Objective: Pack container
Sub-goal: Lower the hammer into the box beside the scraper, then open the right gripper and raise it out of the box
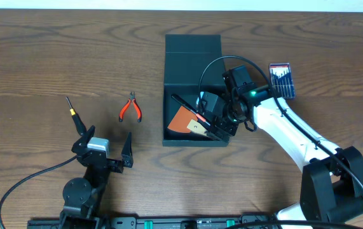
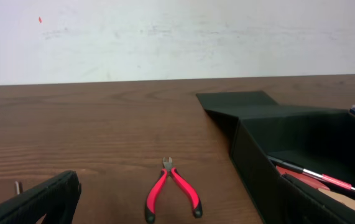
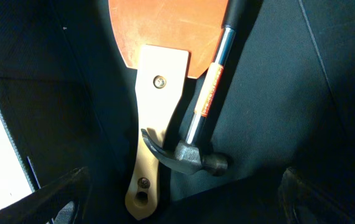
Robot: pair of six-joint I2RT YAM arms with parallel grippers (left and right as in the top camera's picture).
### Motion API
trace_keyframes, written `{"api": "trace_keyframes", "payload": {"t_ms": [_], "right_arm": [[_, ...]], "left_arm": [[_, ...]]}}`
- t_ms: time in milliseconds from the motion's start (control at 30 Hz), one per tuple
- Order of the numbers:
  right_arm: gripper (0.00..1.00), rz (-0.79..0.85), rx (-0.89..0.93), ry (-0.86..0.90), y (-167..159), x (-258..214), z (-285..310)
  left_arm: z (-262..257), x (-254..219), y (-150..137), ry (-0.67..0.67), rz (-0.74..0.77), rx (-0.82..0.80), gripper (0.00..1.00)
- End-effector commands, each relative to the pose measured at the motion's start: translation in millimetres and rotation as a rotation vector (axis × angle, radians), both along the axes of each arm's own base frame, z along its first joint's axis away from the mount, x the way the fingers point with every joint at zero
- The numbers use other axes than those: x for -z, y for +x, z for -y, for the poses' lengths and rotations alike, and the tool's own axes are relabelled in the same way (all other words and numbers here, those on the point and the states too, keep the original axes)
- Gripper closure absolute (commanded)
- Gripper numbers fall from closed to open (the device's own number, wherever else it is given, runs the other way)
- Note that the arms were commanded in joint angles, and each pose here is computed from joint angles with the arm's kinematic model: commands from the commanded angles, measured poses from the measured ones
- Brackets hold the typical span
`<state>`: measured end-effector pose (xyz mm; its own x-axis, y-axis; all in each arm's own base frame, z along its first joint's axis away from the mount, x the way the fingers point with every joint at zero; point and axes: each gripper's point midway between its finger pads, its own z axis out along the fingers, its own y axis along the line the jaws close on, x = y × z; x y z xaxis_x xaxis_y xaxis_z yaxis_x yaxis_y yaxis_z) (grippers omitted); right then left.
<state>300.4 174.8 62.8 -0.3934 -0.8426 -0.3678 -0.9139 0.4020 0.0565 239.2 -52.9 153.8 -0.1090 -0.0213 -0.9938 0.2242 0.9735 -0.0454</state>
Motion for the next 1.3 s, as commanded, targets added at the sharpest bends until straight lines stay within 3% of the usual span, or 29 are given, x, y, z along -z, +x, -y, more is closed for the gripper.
{"api": "trace_keyframes", "payload": {"t_ms": [0,300,667,967,1267], "right_arm": [[0.09,-0.018,0.03,-0.006,0,4,4],[0.04,0.004,0.201,0.056,21,-3,-4],[0.11,0.033,0.481,0.174,64,-47,-15],[0.11,0.088,0.628,0.182,92,-85,2],[0.08,0.095,0.822,0.109,103,-87,49]], "left_arm": [[5,15,-2,0.001,-0.047,0.027,0.01],[5,15,-2,0.002,-0.047,0.027,0.01],[5,15,-2,0.001,-0.047,0.027,0.01],[5,15,-2,0.001,-0.047,0.027,0.01],[5,15,-2,0.002,-0.047,0.027,0.01]]}}
